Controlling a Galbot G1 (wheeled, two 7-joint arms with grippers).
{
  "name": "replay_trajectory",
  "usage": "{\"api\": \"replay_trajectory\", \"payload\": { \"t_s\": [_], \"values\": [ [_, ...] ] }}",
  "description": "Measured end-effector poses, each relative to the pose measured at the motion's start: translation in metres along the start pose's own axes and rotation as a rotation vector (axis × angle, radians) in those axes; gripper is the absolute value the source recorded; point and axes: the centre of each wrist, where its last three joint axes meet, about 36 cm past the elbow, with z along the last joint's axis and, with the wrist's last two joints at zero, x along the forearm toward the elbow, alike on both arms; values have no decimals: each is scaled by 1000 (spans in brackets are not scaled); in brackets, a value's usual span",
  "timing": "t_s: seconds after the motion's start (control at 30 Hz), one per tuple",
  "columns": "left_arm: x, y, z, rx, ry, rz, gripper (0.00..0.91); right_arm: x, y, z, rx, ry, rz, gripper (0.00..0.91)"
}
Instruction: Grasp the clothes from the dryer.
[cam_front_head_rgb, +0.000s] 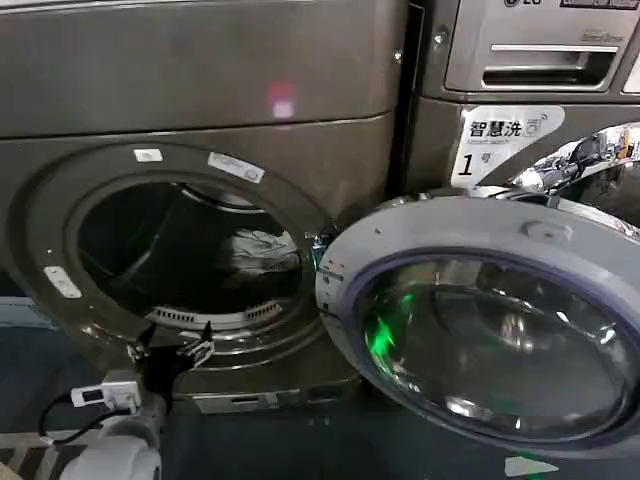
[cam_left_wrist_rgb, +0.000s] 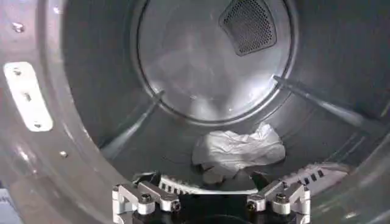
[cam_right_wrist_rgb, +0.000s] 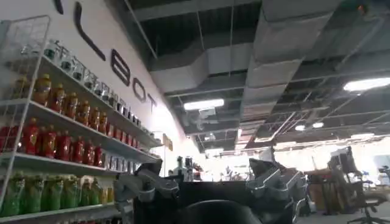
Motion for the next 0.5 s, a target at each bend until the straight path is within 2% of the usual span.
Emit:
{"api": "replay_trajectory", "payload": {
  "t_s": [0.5],
  "values": [
    [-1, 0, 1, 1, 2, 0, 907, 1, -3, 1, 4, 2, 9, 907]
  ]
}}
